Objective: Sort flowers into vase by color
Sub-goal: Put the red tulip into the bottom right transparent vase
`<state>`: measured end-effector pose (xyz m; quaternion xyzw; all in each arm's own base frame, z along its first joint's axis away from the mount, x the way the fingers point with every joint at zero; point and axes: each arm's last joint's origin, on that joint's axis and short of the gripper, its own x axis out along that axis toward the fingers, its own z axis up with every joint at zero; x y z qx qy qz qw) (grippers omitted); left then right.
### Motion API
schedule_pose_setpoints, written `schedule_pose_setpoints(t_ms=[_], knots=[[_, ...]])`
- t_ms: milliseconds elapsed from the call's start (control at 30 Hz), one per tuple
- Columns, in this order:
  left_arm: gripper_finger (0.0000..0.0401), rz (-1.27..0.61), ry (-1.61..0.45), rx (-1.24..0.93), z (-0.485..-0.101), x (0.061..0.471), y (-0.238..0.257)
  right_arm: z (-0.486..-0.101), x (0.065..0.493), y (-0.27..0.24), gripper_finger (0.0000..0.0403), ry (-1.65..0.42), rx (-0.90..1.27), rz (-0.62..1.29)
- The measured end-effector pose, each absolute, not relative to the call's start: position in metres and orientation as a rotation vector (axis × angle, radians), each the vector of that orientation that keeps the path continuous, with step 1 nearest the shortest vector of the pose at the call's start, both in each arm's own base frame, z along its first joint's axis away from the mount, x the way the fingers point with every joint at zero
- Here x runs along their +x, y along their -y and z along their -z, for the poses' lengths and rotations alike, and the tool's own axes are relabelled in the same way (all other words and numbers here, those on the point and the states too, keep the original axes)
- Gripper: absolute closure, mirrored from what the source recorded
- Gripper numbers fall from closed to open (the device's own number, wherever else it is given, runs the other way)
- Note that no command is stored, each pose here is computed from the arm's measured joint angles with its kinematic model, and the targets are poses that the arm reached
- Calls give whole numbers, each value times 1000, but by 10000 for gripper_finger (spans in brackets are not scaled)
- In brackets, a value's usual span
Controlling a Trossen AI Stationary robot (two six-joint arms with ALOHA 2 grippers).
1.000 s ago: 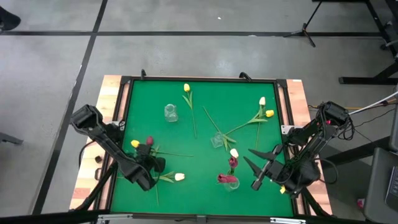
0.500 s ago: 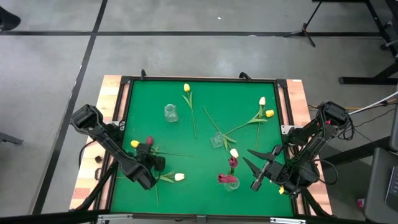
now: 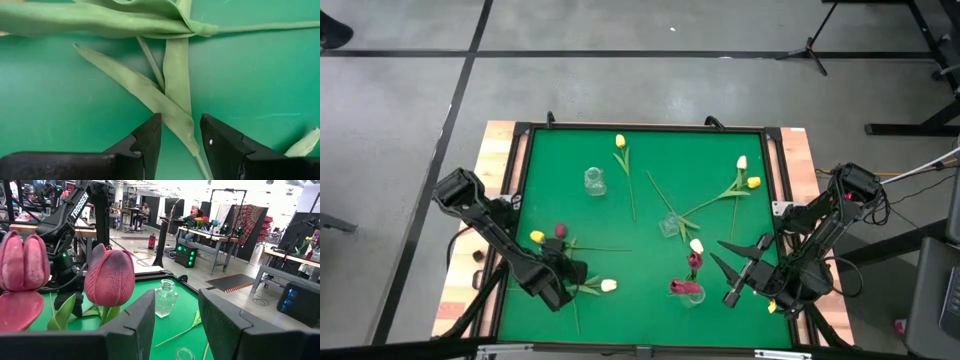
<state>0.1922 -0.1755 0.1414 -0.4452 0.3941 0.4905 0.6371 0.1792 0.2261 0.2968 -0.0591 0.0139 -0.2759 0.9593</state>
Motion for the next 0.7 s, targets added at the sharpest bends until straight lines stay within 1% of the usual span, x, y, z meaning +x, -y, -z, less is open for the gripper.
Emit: schedule_pose_setpoints(t_ms=[133,467,567,700], knots=[[267,-1140,-877,-1016,-140,194,173,-297,179,-226,251,-28,-120,559],[271,-1210,-906,-955,-125,202,167,-297,179,-226,251,-28,-120,559],[292,-1215,-906,-948,-125,202,167,-297,179,-226,251,-28,-120,559],[343,-1223,-907,-937,-124,201,166,-297,179,-226,251,-28,-120,559]])
